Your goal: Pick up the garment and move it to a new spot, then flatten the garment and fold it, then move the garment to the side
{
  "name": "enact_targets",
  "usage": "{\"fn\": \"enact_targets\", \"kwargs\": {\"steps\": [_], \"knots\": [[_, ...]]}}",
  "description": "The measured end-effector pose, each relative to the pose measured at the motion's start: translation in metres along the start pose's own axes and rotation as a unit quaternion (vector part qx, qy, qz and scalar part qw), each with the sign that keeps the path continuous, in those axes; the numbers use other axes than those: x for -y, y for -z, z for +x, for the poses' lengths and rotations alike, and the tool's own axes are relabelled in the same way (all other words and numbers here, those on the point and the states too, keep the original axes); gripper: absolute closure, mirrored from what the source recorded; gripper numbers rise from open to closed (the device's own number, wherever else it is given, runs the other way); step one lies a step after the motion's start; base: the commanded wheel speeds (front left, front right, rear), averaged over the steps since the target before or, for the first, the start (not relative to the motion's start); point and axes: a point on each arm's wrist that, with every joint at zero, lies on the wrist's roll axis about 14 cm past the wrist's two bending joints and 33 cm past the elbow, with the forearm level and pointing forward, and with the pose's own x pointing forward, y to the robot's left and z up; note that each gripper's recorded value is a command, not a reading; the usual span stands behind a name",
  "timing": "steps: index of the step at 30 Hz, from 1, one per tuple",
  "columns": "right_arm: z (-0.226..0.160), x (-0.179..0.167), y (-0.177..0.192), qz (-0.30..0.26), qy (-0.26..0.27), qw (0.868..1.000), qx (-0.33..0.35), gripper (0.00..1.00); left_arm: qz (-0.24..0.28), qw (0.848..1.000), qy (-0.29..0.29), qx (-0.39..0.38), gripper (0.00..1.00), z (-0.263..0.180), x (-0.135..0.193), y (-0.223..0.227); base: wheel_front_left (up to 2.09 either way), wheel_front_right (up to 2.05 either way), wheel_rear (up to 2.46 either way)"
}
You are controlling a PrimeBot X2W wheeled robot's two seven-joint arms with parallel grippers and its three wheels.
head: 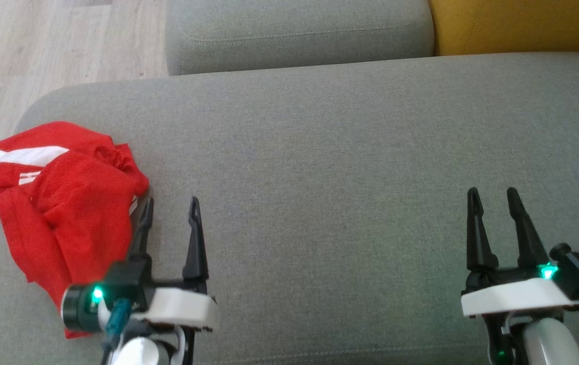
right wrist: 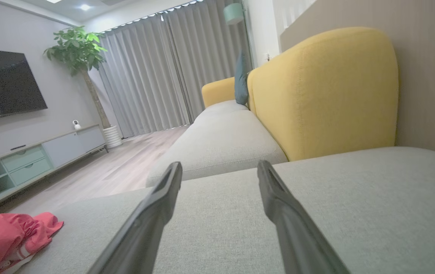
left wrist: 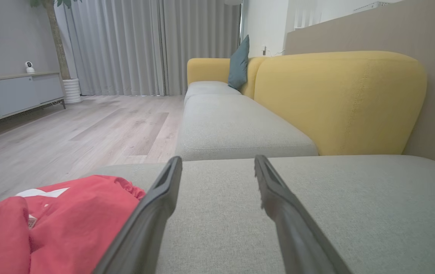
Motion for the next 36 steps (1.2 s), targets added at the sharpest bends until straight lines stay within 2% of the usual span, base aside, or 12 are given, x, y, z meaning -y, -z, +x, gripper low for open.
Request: {"fn": "enact_targets", "kwargs": {"steps": [4, 7, 9, 36], "knots": [[-0.003, -0.001, 0.010, 0.012, 0.000, 1.000, -0.013, 0.00, 0.002, 1.000, 0.010, -0.007, 0.00, -0.007, 0.003, 0.008, 0.00, 0.00, 0.00], [-0.004, -0.011, 0.010, -0.030, -0.021, 0.999, -0.013, 0.00, 0.022, 0.999, 0.035, -0.017, 0.00, -0.011, 0.011, 0.019, 0.00, 0.00, 0.00], [-0.004, -0.015, 0.010, -0.033, -0.026, 0.999, -0.010, 0.00, 0.041, 0.998, 0.048, -0.015, 0.00, -0.012, 0.015, 0.021, 0.00, 0.00, 0.00], [-0.009, -0.006, 0.022, -0.014, -0.010, 0.999, -0.028, 0.00, 0.009, 1.000, 0.010, -0.017, 0.00, -0.011, -0.005, 0.021, 0.00, 0.00, 0.00]]}}
